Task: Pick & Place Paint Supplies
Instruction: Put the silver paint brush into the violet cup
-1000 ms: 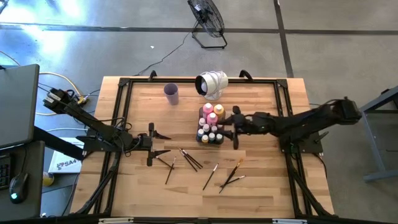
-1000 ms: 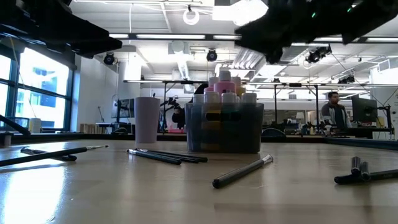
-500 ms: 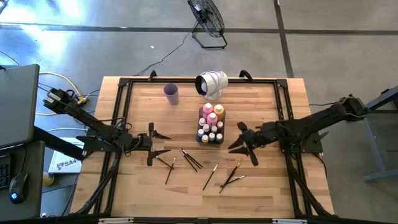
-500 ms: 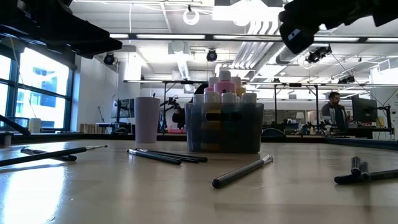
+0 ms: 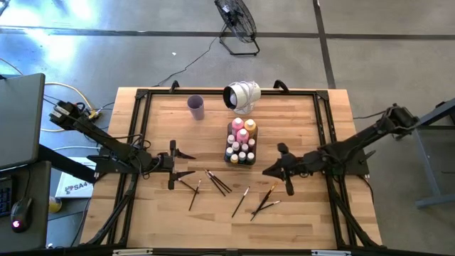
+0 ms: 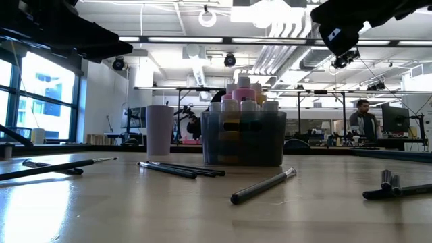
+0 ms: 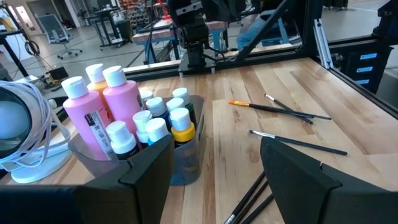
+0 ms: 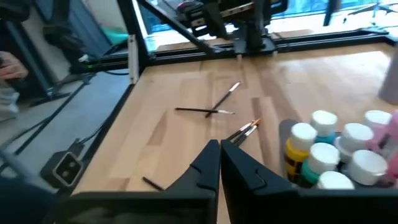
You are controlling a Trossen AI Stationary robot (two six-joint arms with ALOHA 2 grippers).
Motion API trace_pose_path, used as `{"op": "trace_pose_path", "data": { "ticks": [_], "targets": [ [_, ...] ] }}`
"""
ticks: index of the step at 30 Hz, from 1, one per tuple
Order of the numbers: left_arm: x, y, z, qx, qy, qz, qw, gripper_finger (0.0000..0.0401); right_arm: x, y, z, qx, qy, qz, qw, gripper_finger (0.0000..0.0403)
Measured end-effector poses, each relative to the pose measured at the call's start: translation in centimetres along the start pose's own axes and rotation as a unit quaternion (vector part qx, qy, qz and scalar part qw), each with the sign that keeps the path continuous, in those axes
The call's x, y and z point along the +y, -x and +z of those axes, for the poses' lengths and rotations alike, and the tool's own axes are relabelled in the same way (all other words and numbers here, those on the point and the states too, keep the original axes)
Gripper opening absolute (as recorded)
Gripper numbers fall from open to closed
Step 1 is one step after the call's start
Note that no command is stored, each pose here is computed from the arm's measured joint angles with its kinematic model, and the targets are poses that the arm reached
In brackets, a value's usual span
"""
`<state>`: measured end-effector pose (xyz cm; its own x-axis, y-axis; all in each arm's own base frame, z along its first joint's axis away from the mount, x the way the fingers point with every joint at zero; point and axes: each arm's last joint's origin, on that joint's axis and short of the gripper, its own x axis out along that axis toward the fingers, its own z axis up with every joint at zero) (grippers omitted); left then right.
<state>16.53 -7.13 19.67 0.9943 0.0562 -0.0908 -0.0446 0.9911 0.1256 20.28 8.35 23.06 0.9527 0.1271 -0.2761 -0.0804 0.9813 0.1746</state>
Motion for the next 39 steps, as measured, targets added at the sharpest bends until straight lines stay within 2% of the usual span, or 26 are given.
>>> {"op": "trace_pose_path", "data": {
  "ticks": [9,20,28,36,39],
  "targets": [
    [0.0,0.0,0.0,0.0,0.0,0.0,1.0,0.0235,0.7,0.5,-0.2,-0.039,-0.083,-0.1,0.991,0.0004],
    [0.0,0.0,0.0,-0.001,0.001,0.0,1.0,0.0235,1.7,1.3,-1.0,-0.075,-0.171,-0.169,0.968,0.0004],
    [0.0,0.0,0.0,0.0,0.002,0.0,1.0,0.0235,1.9,1.3,-1.1,-0.061,-0.177,-0.148,0.971,0.0003],
    [0.0,0.0,0.1,-0.003,0.046,-0.005,0.999,0.0235,1.9,1.3,-1.2,-0.052,-0.162,-0.147,0.974,0.0003],
    [-0.2,0.0,0.1,-0.002,0.066,-0.032,0.997,0.0235,1.9,1.3,-1.2,-0.05,-0.152,-0.146,0.976,0.0002]
  ]
}}
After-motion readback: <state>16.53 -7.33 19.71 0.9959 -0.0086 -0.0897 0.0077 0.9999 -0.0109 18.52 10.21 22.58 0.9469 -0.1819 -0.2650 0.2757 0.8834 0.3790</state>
